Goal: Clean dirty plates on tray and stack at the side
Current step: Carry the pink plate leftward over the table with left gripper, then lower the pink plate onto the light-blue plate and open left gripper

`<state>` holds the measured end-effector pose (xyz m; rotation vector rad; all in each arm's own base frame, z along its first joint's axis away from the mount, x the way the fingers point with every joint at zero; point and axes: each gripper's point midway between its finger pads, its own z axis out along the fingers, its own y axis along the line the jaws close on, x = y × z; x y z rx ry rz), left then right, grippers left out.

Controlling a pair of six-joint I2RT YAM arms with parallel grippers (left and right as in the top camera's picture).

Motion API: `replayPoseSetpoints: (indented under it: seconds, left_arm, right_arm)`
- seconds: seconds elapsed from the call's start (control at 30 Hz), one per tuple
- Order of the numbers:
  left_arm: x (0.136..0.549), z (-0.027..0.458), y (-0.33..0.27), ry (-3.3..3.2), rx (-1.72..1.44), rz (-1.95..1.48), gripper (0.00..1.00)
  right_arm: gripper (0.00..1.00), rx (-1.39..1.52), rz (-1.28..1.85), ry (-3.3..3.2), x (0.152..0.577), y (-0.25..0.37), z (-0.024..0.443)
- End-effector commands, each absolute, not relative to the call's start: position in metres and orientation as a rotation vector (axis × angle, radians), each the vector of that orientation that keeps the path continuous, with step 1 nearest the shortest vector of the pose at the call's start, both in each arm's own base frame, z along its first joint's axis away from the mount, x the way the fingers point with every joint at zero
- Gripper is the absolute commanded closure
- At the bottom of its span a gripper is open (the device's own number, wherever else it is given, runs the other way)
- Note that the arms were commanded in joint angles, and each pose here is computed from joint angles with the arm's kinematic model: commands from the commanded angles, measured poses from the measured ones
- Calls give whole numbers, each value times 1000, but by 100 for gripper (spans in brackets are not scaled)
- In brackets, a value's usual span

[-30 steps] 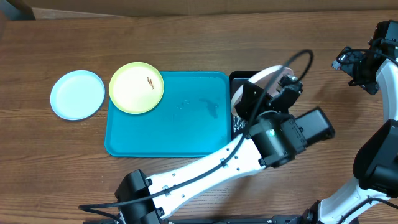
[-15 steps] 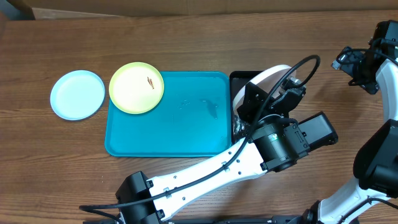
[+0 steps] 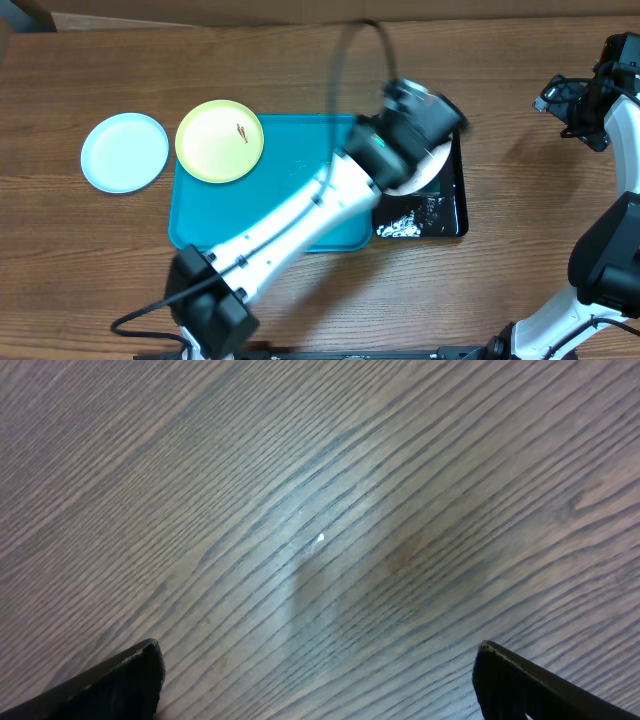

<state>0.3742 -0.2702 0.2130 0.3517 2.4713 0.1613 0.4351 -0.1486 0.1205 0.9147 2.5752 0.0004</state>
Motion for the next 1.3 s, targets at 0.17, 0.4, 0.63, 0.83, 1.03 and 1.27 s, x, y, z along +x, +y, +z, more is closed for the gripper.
replayPoseSetpoints:
  seconds: [0.17,0.4,0.63,0.83,1.03,1.27]
  left_arm:
    - [409,219,-210,2745,41,-901,96]
    - [436,213,-47,2701,-475,-847,96]
    - [405,194,109,2640,-968,-533,96]
    - [360,183,206,2571,-1262,-186,96]
    - [331,181,252,2503,-1416,-1,96]
    - [326,167,265,2464,-1485,30,96]
  right_arm:
    - [0,909,8,2546,440,-149,130]
    - [0,909,7,2546,440,-149,130]
    - [0,909,8,2546,440,-149,130]
    - [0,909,7,2546,440,-149,130]
    - [0,909,7,2546,440,-149,130]
    - [0,909,7,2546,440,-149,130]
